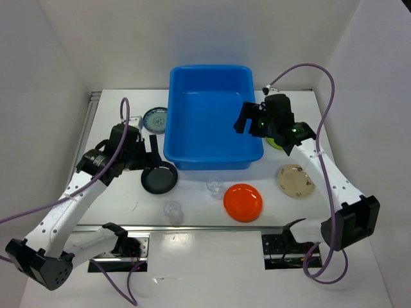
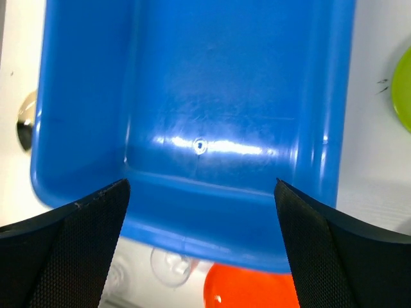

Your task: Place the mixed dishes into the plastic bin

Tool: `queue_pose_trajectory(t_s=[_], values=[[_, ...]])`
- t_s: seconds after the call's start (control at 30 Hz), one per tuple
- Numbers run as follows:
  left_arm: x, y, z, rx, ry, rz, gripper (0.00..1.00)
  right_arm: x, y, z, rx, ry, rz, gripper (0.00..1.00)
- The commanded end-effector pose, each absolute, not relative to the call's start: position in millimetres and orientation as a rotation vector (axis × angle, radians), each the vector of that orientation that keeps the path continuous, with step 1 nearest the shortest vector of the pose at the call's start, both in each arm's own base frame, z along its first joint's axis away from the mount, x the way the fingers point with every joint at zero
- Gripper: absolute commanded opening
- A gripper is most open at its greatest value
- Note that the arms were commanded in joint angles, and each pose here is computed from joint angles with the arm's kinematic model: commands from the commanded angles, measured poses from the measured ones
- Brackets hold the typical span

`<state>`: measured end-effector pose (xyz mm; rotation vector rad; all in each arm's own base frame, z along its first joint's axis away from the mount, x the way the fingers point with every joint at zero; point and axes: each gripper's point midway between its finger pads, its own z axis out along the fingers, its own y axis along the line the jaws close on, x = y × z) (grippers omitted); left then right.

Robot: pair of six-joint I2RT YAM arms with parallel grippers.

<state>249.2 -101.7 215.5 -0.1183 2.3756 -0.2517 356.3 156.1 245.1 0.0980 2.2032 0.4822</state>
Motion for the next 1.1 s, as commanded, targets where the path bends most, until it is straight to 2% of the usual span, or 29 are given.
queue_pose_trajectory(t_s=[0.0, 0.1, 0.27, 0.47, 0.67, 1.07], values=[[241, -107, 236, -0.134, 2.307, -0.353, 1.00, 322, 170, 284, -0.066, 2.158, 0.555, 0.97], [243, -96, 240, -0.207, 2.280, -0.300, 1.00, 295, 177, 275, -0.133, 2.234, 0.546, 0.91], [244, -94, 240, -0.230, 2.274, -0.292, 1.00, 232, 230, 245, -0.244, 2.361, 0.688, 0.77], [243, -96, 232, -0.235, 2.282, -0.307, 1.00, 179, 262, 180, -0.164, 2.509, 0.697, 0.70], [246, -100, 229, -0.219, 2.286, -0.314, 1.00, 176, 241, 153, 0.034, 2.526, 0.622, 0.66], [256, -104, 222, -0.167, 2.323, -0.287, 1.00, 189, 224, 133, 0.227, 2.479, 0.526, 0.66]])
